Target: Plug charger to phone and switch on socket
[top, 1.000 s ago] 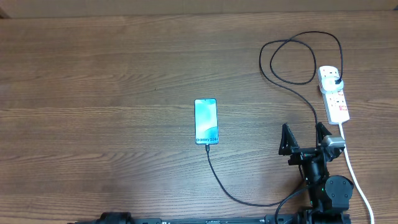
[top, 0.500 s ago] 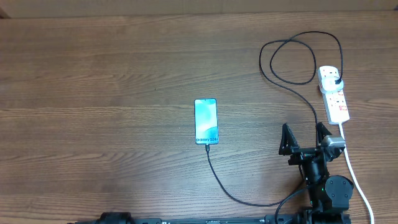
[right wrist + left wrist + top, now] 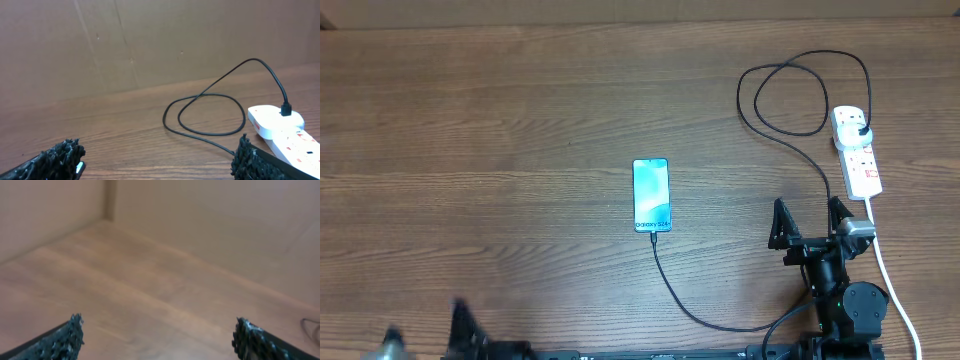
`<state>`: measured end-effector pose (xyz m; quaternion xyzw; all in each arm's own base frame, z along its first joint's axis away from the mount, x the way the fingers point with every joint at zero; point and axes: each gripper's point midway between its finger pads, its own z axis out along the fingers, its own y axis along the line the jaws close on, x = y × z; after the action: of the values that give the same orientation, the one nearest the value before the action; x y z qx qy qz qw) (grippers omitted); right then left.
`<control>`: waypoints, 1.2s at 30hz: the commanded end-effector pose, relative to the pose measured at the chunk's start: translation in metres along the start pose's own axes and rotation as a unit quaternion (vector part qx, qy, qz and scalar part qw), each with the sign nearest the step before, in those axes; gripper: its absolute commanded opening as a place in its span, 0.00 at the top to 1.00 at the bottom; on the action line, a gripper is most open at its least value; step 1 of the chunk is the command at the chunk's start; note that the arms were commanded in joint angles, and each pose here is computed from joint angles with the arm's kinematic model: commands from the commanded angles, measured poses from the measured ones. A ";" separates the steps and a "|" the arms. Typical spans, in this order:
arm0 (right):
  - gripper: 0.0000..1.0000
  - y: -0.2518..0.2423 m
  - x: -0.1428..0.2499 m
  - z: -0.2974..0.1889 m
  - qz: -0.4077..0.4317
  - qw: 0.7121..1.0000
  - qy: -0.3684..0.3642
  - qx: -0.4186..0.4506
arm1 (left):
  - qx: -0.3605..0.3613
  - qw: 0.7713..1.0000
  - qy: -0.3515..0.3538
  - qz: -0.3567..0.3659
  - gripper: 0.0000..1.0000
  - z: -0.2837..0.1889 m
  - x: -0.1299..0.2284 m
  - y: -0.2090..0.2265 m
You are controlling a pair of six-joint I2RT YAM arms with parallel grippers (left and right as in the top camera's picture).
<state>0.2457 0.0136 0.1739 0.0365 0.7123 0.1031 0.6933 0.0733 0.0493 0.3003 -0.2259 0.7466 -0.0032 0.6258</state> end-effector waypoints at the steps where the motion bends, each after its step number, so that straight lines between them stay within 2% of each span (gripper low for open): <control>1: 0.00 -0.001 0.003 0.001 0.000 1.000 0.002 0.003 | 0.064 0.998 0.002 0.018 0.00 0.033 0.010 -0.030; 4: 0.00 -0.001 0.003 0.001 0.000 1.000 0.002 0.003 | 0.112 0.993 -0.012 0.044 0.00 0.064 0.018 -0.053; 13: 0.00 -0.001 0.003 0.001 0.000 1.000 0.002 0.003 | 0.175 0.984 -0.004 0.043 0.00 0.143 0.089 -0.075; 26: 0.00 -0.001 0.003 0.001 0.000 1.000 0.002 0.003 | 0.152 0.987 -0.041 0.041 0.01 0.179 0.126 -0.060; 34: 0.00 -0.001 0.003 0.001 0.000 1.000 0.002 0.003 | 0.160 0.975 -0.043 0.150 0.00 0.178 0.133 -0.063; 36: 0.00 -0.001 0.003 0.001 0.000 1.000 0.002 0.003 | 0.160 0.974 -0.044 0.157 0.00 0.178 0.133 -0.063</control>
<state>0.2457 0.0137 0.1739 0.0367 0.7125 0.1032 0.6931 0.2463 -0.0043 0.1558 -0.0395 0.7344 -0.0485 0.6759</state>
